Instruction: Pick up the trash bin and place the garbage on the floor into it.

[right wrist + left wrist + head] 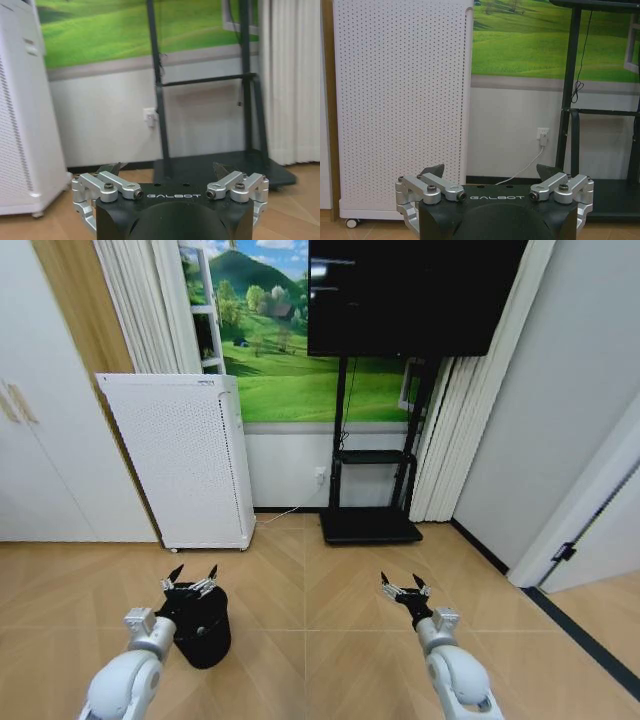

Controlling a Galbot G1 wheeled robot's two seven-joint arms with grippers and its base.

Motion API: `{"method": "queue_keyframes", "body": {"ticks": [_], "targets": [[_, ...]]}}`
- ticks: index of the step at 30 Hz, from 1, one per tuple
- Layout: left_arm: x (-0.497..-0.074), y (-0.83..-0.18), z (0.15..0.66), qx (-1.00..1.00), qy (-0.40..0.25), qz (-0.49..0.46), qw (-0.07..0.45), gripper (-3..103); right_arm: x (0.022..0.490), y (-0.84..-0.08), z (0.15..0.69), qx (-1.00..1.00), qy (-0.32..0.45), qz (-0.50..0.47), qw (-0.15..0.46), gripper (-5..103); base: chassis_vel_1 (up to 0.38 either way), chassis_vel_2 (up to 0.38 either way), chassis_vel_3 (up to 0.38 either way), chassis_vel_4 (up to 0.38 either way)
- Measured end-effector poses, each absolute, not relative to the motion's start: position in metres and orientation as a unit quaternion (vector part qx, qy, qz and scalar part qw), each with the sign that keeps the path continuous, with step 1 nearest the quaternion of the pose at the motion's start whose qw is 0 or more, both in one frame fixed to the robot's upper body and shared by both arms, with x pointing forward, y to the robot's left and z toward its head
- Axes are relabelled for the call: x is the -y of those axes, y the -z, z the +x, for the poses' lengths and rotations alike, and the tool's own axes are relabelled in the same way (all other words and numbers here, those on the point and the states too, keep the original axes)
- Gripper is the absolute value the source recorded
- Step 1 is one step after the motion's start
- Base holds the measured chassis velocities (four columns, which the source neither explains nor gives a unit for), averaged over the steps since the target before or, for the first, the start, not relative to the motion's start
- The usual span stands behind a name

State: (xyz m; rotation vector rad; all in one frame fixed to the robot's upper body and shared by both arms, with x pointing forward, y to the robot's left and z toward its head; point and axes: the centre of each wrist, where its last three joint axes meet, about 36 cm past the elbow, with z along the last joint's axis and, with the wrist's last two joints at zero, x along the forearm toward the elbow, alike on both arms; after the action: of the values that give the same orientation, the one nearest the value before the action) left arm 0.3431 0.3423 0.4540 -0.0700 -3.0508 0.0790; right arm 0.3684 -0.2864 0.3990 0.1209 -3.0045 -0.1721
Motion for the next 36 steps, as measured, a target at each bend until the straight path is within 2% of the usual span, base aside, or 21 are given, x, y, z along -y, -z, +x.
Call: {"method": "queue_keyframes", "body": {"ticks": [4,8,21,26,36], "targets": [[-0.343,-0.449,0.355,0.997,-0.039,-0.044,0.053,100,0.291,-0.381,0.383,0.994,0.054,0.084,0.033,100,0.0,0.0,0.0,0.0],[-0.342,-0.443,0.365,0.996,-0.046,-0.056,0.06,100,0.294,-0.369,0.395,0.996,0.035,0.085,0.019,100,0.0,0.0,0.0,0.0],[-0.352,-0.447,0.37,0.996,-0.042,-0.056,0.061,100,0.31,-0.37,0.402,0.997,0.001,0.075,0.02,100,0.0,0.0,0.0,0.0],[-0.372,-0.461,0.362,0.997,-0.05,-0.037,0.05,100,0.308,-0.374,0.403,0.997,0.011,0.07,0.034,100,0.0,0.0,0.0,0.0],[-0.381,-0.475,0.356,0.997,-0.058,-0.021,0.044,100,0.308,-0.383,0.395,0.997,0.04,0.057,0.041,100,0.0,0.0,0.0,0.0]]}}
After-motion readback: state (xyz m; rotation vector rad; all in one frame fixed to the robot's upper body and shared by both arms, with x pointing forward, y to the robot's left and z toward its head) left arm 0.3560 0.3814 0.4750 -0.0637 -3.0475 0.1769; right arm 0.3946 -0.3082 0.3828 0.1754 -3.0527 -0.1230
